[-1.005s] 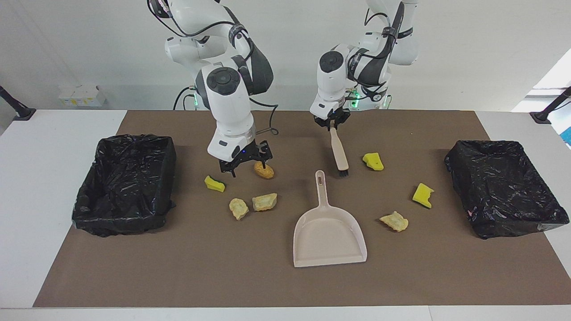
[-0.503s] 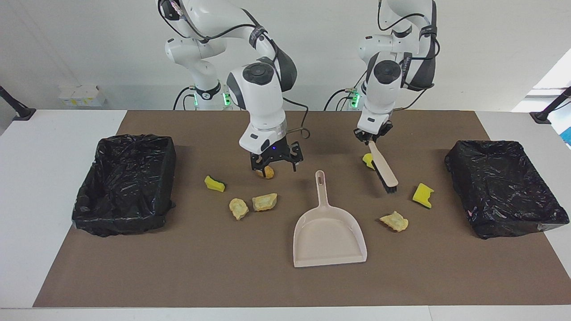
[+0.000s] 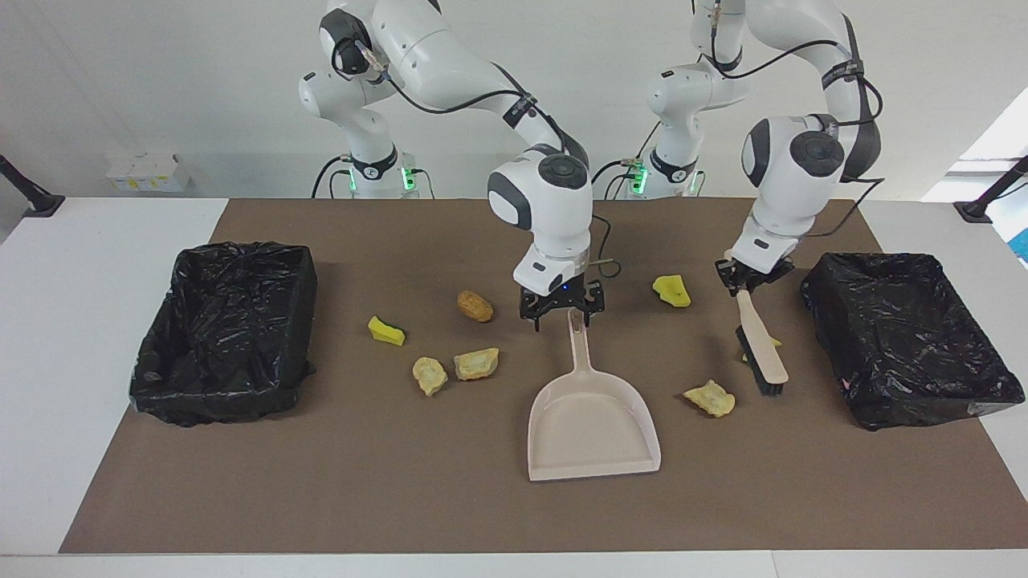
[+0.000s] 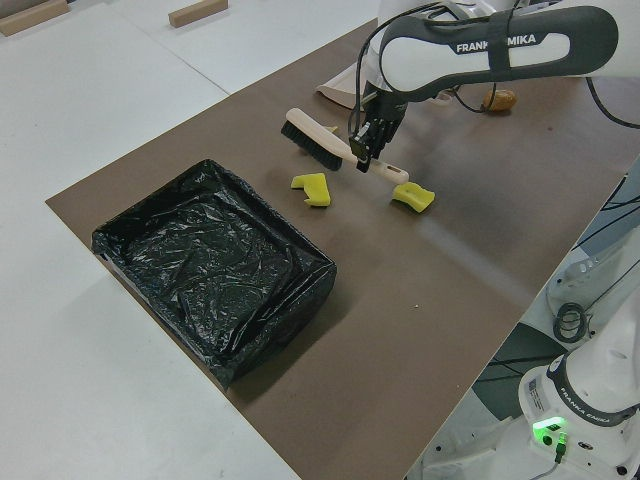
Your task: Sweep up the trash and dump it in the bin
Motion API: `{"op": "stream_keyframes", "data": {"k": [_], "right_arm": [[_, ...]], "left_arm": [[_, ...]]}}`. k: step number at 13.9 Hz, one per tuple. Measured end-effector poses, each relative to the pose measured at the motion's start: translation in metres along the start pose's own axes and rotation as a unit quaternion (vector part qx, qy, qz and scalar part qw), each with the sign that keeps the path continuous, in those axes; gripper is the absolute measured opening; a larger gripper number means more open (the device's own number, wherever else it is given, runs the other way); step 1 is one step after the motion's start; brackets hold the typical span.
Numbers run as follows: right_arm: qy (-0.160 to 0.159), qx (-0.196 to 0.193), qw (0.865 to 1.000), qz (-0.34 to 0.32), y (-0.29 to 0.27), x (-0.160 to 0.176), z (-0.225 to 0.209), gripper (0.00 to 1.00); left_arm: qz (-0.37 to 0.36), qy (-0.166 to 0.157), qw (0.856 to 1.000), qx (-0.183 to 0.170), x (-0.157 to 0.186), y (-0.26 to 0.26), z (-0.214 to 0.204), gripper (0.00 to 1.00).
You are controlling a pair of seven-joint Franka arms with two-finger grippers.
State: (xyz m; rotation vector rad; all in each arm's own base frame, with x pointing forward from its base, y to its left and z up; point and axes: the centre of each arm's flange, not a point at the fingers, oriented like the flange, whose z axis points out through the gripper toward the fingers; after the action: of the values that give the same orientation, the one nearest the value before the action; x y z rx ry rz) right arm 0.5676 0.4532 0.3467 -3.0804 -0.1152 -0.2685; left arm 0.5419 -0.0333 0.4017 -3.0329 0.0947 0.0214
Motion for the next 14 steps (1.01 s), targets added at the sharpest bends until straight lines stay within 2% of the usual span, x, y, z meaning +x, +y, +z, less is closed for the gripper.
{"op": "stream_keyframes", "data": {"k": [1,2,3,6,12,13,14], "right_arm": [[0.007,-0.001,1.0,-0.008,-0.006,0.0,0.008,0.94],[0.013,-0.004,1.0,-0.015,-0.009,0.001,0.014,0.83],[0.015,-0.007,1.0,-0.018,-0.009,0.002,0.017,0.8],[0.018,-0.006,1.0,-0.017,-0.009,0.005,0.015,0.79],[0.027,-0.008,0.999,-0.021,-0.01,0.008,0.009,0.77],[0.028,-0.008,0.999,-0.021,-0.01,0.008,0.009,0.63],[0.028,-0.008,0.999,-0.022,-0.01,0.008,0.008,0.57]], "left_arm": [[0.012,0.0,1.0,0.001,0.009,-0.017,0.007,0.26],[0.027,-0.003,1.0,-0.001,0.016,-0.035,0.015,0.26],[0.045,-0.008,0.999,-0.004,0.02,-0.049,0.022,0.26],[0.093,-0.01,0.996,-0.009,0.025,-0.067,0.029,0.26],[0.173,-0.009,0.985,-0.011,0.029,-0.064,0.028,0.26],[0.18,-0.013,0.983,-0.012,0.028,-0.064,0.029,0.26],[0.184,-0.018,0.983,-0.013,0.027,-0.064,0.03,0.26]]}}
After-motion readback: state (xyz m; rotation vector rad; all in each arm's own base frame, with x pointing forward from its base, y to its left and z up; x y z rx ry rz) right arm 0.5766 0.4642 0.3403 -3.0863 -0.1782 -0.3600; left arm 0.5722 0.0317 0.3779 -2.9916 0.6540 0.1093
